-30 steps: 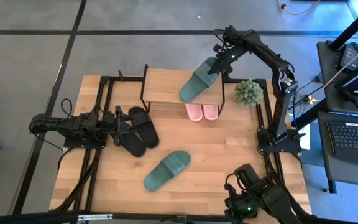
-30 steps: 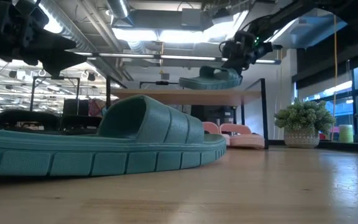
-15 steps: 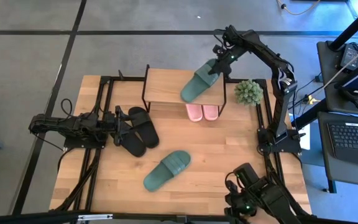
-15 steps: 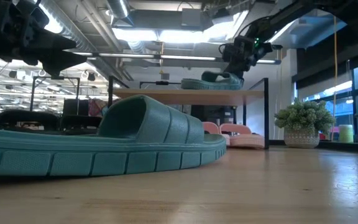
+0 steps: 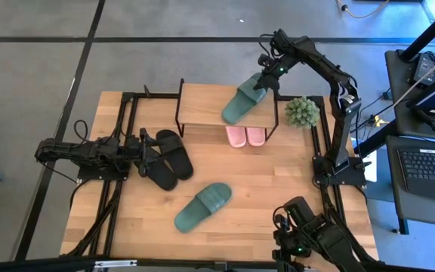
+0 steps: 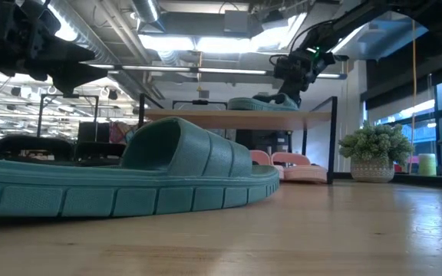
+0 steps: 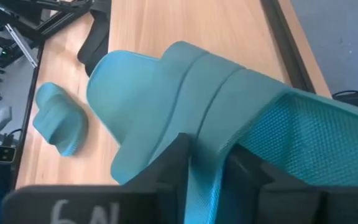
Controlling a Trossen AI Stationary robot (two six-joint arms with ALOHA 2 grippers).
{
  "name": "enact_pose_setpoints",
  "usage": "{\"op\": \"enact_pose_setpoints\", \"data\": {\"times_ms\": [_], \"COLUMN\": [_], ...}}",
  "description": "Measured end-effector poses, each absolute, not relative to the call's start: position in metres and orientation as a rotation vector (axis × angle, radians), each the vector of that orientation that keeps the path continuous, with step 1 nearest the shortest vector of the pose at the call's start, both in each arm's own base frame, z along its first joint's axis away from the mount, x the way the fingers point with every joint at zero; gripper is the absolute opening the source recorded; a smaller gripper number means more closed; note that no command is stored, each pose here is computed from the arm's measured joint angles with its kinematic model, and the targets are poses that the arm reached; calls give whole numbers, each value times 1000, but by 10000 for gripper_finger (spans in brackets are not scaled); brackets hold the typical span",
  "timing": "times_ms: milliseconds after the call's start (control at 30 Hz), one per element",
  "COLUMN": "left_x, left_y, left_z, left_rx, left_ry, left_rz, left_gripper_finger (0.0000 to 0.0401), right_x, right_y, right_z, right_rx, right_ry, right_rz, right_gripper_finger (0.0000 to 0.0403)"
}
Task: Pick and place slides into the shelf
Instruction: Put the right green slide on the shelf
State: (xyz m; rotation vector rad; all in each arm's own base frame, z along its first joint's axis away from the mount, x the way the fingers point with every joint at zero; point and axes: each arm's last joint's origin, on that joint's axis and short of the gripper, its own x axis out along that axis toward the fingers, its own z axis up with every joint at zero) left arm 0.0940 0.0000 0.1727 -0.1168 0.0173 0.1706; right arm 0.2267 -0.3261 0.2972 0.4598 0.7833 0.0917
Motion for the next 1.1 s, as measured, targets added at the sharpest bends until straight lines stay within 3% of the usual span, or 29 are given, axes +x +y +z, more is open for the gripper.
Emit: {"op": "enact_pose_setpoints", "data": {"times_ms": [333,1100], "left_x": [94,94], "left_y": [0,0], "left_z": [173,173], "left_rx": [-116,-116], "left_ry": [17,17], "left_rz": [172,172], "left_gripper_finger": [273,273], "right_x": [226,225], "right_y": [-328,-330], "right_z": [296,296], "right_rx": [434,403], "right_ry": [833,884], "right_rz": [42,-23], "right_gripper_finger": [152,216]}}
